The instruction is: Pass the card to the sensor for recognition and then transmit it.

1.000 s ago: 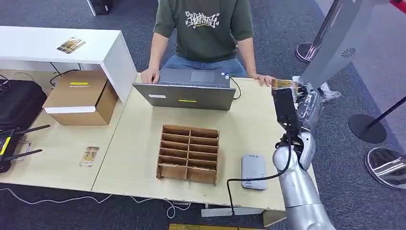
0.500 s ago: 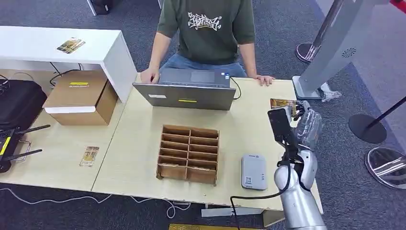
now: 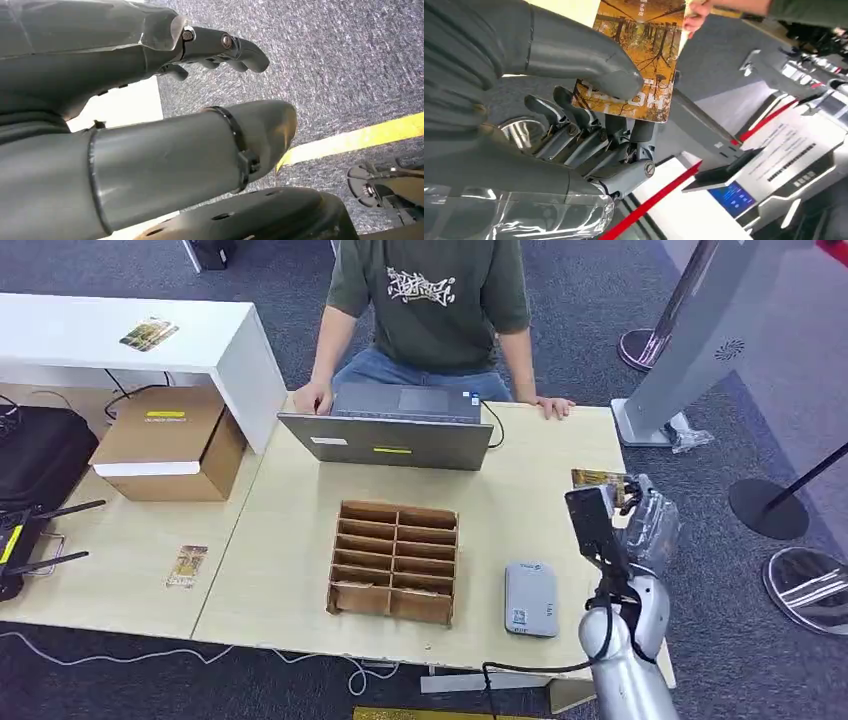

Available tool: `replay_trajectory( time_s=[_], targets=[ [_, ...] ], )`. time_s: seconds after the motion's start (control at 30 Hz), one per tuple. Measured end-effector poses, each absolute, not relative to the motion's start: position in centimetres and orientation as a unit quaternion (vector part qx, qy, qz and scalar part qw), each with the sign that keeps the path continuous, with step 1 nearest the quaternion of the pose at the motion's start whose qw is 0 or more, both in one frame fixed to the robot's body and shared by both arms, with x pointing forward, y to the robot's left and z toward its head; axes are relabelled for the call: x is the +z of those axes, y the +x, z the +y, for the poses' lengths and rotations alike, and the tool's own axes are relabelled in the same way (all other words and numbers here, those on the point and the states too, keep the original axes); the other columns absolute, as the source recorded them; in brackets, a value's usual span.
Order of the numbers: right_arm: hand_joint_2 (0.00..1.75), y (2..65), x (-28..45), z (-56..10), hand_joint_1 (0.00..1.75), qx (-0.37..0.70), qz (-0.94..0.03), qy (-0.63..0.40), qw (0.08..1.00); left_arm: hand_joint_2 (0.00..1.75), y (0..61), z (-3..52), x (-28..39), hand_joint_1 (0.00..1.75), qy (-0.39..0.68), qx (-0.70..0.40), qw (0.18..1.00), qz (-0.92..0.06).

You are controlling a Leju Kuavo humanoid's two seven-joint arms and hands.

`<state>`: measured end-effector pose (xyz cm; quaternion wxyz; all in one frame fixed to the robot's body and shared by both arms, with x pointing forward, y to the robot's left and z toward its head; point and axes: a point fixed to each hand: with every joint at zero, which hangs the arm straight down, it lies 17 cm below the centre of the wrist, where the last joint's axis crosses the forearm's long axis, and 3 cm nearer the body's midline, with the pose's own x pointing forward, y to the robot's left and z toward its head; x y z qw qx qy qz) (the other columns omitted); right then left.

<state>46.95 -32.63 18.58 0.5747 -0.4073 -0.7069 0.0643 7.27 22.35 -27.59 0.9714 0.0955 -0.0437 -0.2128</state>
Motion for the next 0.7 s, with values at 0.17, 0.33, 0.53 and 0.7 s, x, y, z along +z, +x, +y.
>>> replay_trajectory(
  time_s=[0.17,0.33,0.53,0.7],
  targets=[
    [1.75,44.8,16.4,-34.7,1.75,0.059,-0.682,-0.421,0.595,0.00,7.3,22.4,-27.6,0.00,0.097,-0.213,0.971,-0.045],
    [1.75,42.5,14.7,-36.9,1.75,0.051,-0.659,-0.438,0.610,0.00,7.4,22.6,-27.6,0.00,0.104,-0.213,0.970,-0.047],
    [1.75,41.0,13.3,-38.7,1.75,0.042,-0.640,-0.448,0.623,0.00,7.4,22.6,-27.6,0.00,0.104,-0.215,0.970,-0.047],
    [1.75,39.5,11.9,-41.0,1.75,0.029,-0.617,-0.463,0.636,0.00,7.4,22.6,-27.6,0.00,0.104,-0.217,0.969,-0.048]
  ],
)
